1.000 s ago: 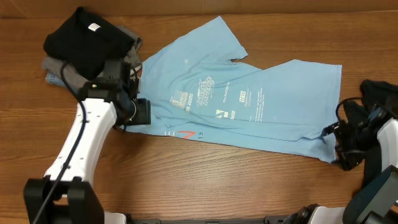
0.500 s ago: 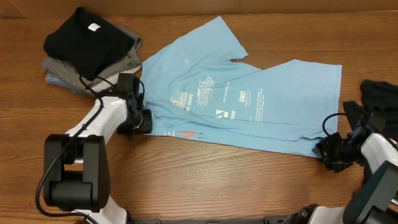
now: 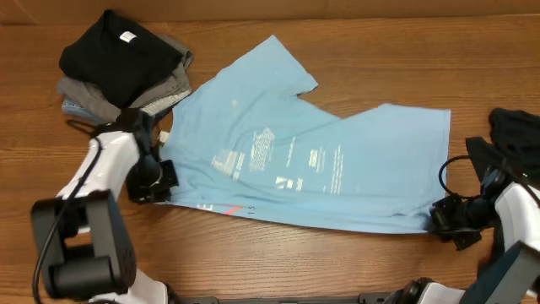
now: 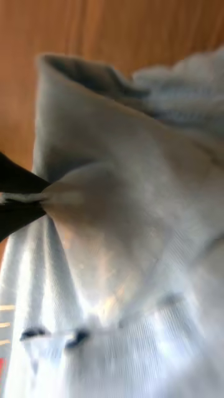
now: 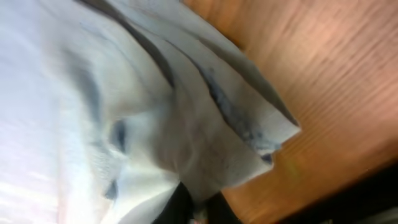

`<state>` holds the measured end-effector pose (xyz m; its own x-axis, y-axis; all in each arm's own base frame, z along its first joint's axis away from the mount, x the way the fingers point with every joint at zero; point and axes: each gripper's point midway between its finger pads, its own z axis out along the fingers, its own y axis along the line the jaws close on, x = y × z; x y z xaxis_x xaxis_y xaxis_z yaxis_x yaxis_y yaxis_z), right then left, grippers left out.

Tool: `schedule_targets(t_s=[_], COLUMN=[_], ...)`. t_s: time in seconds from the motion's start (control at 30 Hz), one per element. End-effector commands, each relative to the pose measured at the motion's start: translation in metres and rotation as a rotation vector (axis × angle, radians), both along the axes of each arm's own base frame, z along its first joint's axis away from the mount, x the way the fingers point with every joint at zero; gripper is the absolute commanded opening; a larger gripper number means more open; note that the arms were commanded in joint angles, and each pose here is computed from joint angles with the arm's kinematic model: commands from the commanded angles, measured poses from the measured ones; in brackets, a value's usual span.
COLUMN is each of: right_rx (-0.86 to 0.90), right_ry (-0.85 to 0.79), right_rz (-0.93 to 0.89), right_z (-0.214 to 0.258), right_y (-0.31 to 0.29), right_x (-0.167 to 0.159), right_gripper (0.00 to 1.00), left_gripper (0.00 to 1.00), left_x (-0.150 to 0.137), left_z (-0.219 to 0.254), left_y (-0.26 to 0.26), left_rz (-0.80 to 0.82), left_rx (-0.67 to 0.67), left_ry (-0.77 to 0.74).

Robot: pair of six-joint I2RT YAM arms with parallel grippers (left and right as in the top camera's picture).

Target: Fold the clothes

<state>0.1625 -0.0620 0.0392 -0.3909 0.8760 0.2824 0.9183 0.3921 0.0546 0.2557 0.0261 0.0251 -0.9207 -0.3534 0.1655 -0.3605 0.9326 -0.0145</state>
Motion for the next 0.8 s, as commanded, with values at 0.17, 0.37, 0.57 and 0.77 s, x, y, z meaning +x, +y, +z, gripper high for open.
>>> schedule_targets(t_s=[0.17,0.37,0.57,0.77], right_rx=[-0.111,-0.130,-0.186,-0.217], right_ry=[-0.063,-0.314,-0.605,-0.694], right_rz=[-0.041,0.111,0.237,0.260], right_z=[0.012,0.055,0.113,0.111], right_y=[-0.022,-0.036,-0.037,-0.034], right_x=[0.018,0.075,0.143,0.183], right_gripper=[0.62,0.60,0.59,0.60], left_gripper=[0.38,0.40,0.46,0.46], left_x=[0.020,0.056,0.135,0.187], left_z=[0.050,0.110,0.190,0.172], left_y=[-0.011,-0.020,-0.071,-0.129], left_rz=[-0.078,-0.170,-0.413,-0.545], left_rx=[-0.061,-0.105,-0.103,-0.121], left_ry=[-0.181,-0.327,-0.700,-0.756])
